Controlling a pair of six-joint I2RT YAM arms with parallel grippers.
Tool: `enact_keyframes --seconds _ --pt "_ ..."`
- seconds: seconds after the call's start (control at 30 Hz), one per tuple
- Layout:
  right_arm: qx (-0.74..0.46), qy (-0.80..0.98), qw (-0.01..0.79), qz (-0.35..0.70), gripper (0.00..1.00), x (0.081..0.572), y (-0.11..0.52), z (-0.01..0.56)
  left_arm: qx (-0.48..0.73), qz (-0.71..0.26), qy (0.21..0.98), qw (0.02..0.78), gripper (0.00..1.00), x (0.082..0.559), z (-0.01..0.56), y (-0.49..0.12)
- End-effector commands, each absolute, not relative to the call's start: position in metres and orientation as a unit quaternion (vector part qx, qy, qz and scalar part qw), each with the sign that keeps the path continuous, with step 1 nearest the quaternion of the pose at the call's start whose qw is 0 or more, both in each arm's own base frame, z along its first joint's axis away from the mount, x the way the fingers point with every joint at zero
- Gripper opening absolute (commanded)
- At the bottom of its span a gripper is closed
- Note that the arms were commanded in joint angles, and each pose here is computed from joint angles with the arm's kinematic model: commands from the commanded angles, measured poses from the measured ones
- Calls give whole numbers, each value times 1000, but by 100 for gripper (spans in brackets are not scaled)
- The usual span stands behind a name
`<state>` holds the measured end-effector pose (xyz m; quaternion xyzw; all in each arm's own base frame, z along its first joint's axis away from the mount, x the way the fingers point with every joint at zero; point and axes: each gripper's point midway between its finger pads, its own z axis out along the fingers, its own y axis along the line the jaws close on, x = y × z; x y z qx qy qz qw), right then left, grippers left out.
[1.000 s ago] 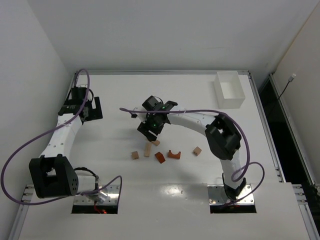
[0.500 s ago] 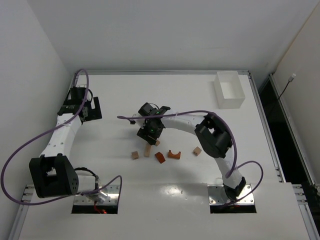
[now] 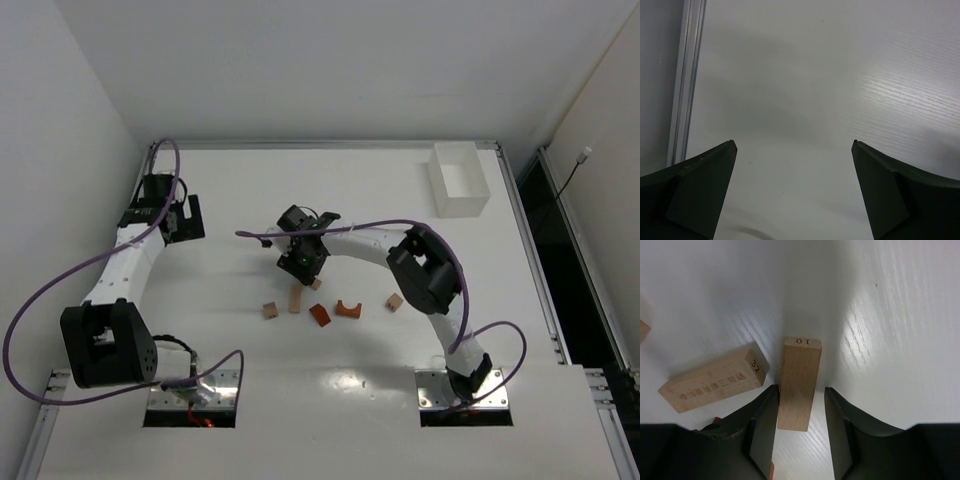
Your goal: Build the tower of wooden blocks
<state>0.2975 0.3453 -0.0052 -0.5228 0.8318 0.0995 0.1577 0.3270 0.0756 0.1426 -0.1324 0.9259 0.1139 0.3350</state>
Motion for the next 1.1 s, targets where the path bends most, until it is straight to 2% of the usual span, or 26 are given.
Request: enact_keyframes --seconds 0.0,0.1,0.17,0.2,0.23,0.27,0.4,0.57,0.77,1.0,1.07 --pt "-532 830 149 80 38 293 340 -16 -138 119 917 355 100 336 152 82" --pt "-531 833 144 63 38 292 331 -21 -142 121 918 349 100 336 149 85" --pt "-527 837 136 56 33 289 325 -27 -142 120 917 353 100 340 151 86" --pt "-527 837 135 56 15 289 325 -27 -142 120 917 353 100 340 151 86" --pt "-522 841 138 48 3 291 323 -27 -142 120 917 353 100 340 151 86" --pt "-521 841 140 42 0 293 321 -26 -142 120 917 353 100 340 151 86" --pt "-489 849 195 35 0 318 338 11 -142 121 918 349 100 340 148 86" --pt "-369 888 274 16 0 370 332 77 -160 132 903 377 100 346 163 92" --pt "-206 926 315 20 0 381 316 121 -177 131 904 365 100 349 158 92" --pt "-62 949 299 77 0 406 307 119 -181 124 904 366 100 350 157 90" --pt "-46 955 282 80 0 414 306 102 -181 124 906 362 100 348 154 90"
